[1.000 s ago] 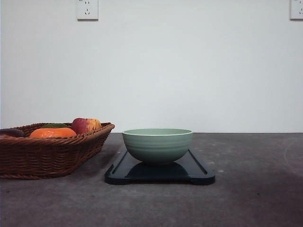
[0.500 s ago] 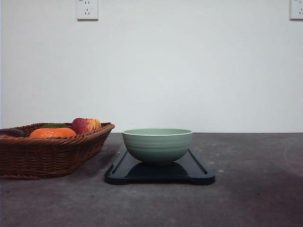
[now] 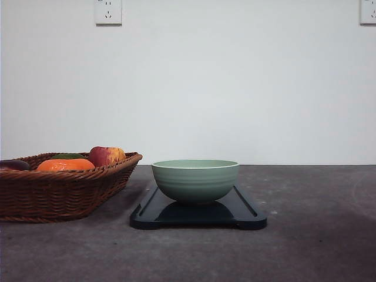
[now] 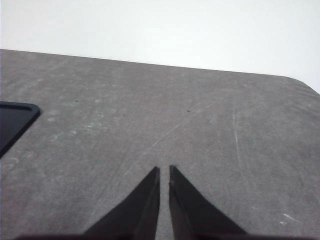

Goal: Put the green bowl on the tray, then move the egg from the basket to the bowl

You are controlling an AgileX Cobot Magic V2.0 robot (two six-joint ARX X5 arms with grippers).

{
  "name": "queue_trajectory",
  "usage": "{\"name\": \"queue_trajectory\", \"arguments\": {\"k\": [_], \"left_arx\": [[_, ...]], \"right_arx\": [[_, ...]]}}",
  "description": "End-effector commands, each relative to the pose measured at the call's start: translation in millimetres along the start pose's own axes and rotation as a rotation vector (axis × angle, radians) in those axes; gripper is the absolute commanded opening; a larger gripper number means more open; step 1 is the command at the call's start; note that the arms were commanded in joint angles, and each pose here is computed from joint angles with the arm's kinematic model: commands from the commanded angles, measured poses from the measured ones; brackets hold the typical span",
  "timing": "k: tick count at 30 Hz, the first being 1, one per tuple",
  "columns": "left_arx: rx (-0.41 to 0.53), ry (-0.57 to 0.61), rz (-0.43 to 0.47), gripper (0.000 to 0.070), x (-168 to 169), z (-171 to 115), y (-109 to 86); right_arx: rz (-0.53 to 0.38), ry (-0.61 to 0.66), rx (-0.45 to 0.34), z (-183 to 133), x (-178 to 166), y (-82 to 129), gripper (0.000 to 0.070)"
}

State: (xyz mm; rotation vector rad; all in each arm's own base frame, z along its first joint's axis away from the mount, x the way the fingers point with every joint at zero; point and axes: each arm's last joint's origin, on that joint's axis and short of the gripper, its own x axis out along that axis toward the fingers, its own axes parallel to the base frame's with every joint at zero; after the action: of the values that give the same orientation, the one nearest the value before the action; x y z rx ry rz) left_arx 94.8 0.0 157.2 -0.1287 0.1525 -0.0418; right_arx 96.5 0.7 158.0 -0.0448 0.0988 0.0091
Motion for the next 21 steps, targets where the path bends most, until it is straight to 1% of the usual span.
{"name": "queue_trajectory", "arguments": {"k": [1,21], "left_arx": [[-0.001,0.020,0.007,0.0020,1.8,-6.4,1.1],[-0.001,0.020,0.007,0.0020,1.8,-6.4,1.1]], "right_arx": [[0.003,-0.009,0.012,-0.1,0.3,0.3,0.0028],[0.003,-0.009,0.012,-0.1,0.3,0.3,0.0027]]}}
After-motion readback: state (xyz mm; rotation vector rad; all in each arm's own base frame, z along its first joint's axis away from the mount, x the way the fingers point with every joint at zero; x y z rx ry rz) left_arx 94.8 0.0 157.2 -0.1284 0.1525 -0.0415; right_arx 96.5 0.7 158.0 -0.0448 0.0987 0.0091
